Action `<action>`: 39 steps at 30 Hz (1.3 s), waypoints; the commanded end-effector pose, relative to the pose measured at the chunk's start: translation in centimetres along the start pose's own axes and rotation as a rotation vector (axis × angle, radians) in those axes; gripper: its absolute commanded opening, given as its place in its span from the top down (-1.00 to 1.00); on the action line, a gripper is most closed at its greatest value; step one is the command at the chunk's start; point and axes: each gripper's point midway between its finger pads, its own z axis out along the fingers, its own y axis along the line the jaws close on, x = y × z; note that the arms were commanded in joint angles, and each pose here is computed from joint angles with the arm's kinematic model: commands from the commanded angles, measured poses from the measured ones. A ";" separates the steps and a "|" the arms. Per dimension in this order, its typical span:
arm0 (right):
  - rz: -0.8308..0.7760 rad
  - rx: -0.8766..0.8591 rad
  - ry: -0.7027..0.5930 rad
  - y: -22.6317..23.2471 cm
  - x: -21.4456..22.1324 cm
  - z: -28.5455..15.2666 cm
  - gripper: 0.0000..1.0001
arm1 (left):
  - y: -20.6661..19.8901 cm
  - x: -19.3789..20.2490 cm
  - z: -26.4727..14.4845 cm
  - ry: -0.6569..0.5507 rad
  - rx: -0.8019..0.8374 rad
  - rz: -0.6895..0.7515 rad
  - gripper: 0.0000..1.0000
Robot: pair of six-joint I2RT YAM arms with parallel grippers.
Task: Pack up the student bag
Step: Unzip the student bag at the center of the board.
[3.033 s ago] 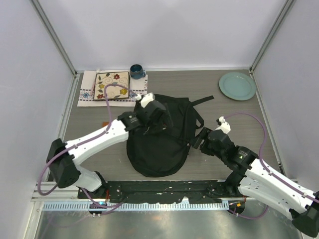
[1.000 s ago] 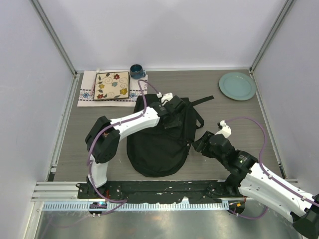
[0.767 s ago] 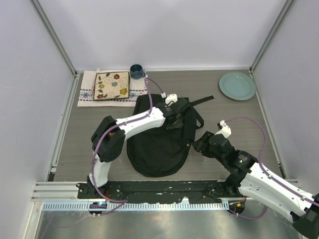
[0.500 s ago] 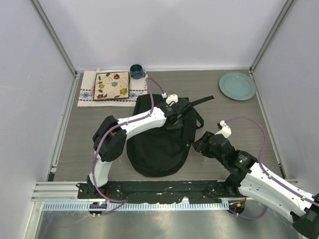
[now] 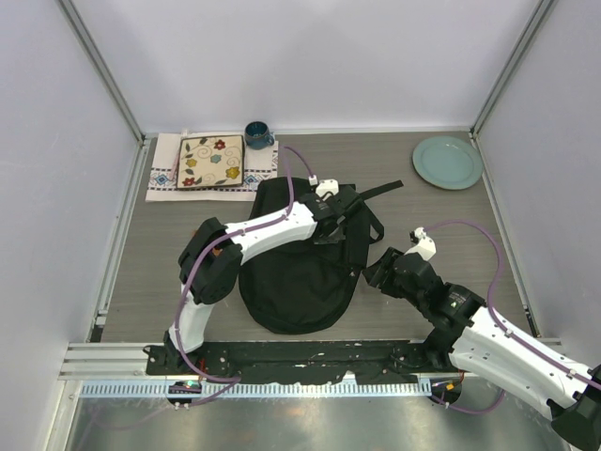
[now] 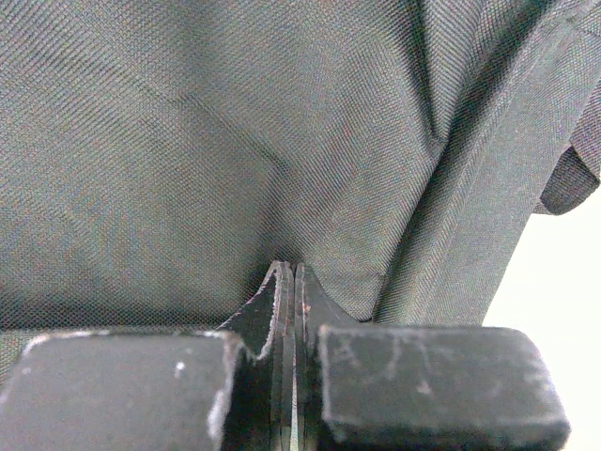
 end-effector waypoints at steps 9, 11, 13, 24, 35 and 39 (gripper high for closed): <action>-0.006 -0.261 0.007 8.0 -2.2 -0.2 0.00 | 1.8 -1.3 -2.9 -0.059 0.024 -0.006 1.00; -0.003 -0.294 0.001 9.1 -2.6 0.0 0.06 | 1.8 -1.8 -3.8 -0.076 0.041 -0.012 1.00; -0.001 -0.318 0.008 9.8 -2.8 0.4 0.08 | 2.0 -2.1 -4.3 -0.086 0.052 -0.020 1.00; 0.014 -0.282 0.056 9.5 -2.5 3.6 0.02 | 1.9 -2.6 -5.5 -0.107 0.090 -0.032 1.00; 0.041 -0.327 0.134 9.1 -1.9 6.3 -0.03 | 1.9 -3.1 -6.3 -0.121 0.110 -0.034 1.00; 0.054 -0.279 0.149 8.0 -1.2 7.4 -0.04 | 1.8 -3.1 -6.2 -0.120 0.110 -0.035 1.00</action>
